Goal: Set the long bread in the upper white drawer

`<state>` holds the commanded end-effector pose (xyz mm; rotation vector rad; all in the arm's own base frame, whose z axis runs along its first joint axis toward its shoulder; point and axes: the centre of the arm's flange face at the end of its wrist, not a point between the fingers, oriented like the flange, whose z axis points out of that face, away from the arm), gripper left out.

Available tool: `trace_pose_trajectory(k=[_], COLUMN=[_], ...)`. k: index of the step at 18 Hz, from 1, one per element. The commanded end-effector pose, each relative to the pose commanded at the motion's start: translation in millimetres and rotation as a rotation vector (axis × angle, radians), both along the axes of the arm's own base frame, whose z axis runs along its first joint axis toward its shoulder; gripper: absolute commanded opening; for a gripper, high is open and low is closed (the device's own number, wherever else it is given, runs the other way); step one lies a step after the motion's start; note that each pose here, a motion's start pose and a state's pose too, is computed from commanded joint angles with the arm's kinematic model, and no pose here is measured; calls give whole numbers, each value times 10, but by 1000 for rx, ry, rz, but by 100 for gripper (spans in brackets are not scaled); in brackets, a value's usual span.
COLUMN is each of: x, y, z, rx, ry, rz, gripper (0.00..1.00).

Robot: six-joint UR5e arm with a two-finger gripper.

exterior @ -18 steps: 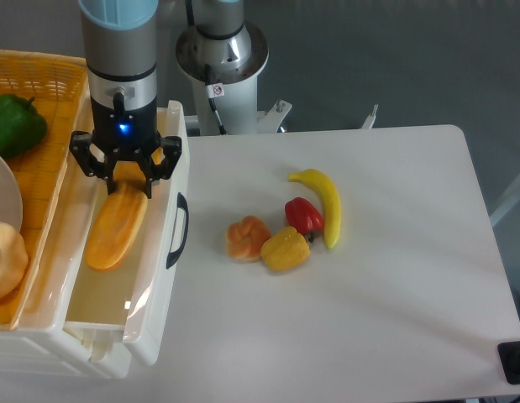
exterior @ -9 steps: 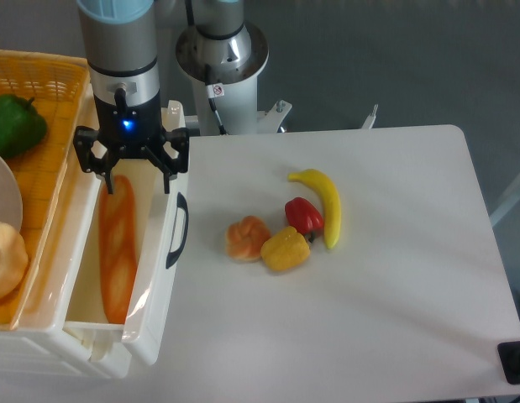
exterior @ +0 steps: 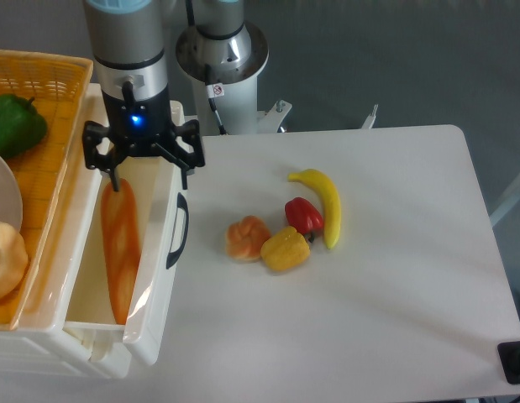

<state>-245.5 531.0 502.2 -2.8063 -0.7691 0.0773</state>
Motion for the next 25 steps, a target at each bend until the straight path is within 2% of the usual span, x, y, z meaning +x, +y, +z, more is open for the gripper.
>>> trace_pose_trajectory(k=[5,8,13,25], x=[-262,-344,-438,-623], y=[-35,-50,-29,-146], z=[-160,-245,-190,-335], rx=[0,2,-1,-28], ry=[5,53,100,89], rz=[42,52,-68,-71], gripper=[100,100,100,100])
